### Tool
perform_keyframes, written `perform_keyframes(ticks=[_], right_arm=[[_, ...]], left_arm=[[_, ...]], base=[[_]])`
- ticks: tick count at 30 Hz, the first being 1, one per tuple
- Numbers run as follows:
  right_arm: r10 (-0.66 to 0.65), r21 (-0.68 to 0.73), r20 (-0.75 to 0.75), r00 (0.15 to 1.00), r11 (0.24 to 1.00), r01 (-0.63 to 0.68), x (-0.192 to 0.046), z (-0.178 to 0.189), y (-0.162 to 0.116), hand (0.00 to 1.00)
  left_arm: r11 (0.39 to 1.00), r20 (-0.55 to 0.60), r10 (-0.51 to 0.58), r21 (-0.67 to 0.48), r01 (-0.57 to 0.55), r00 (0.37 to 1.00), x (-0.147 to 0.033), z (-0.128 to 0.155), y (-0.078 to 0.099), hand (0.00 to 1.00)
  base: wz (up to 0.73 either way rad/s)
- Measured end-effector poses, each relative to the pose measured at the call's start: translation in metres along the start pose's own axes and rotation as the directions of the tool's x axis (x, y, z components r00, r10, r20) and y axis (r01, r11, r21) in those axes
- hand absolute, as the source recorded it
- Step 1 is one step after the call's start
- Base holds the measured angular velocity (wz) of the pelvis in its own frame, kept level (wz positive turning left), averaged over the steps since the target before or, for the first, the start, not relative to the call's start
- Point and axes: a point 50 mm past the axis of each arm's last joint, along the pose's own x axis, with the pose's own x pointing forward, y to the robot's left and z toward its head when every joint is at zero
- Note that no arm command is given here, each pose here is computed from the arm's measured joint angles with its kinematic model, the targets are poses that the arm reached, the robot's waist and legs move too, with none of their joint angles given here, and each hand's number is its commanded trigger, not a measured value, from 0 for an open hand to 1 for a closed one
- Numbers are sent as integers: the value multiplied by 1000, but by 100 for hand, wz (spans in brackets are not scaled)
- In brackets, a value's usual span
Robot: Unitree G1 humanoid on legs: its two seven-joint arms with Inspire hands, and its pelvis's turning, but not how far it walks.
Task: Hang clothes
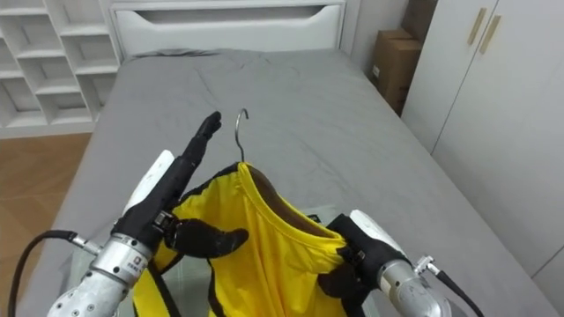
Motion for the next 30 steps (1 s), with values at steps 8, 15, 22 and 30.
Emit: perform_keyframes(ticks=[8,15,22,30], right_arm=[[-66,48,-17,998,997,66,-3,-6,-3,100],[-91,65,-48,995,993,95,-8,-14,0,100],[-108,65,-50,993,992,111,-8,-14,-1,100],[-115,63,-65,991,991,119,-11,-19,-1,100]], left_arm=[[1000,-18,4,-10,-4,1000,-4,-3,-3,0],[1000,-23,8,-20,-9,1000,-5,-4,-4,0],[1000,-25,8,-20,-9,1000,-5,-4,-4,0],[998,-34,54,-13,-54,998,-6,-6,2,0]], base=[[1],[1],[0],[0]])
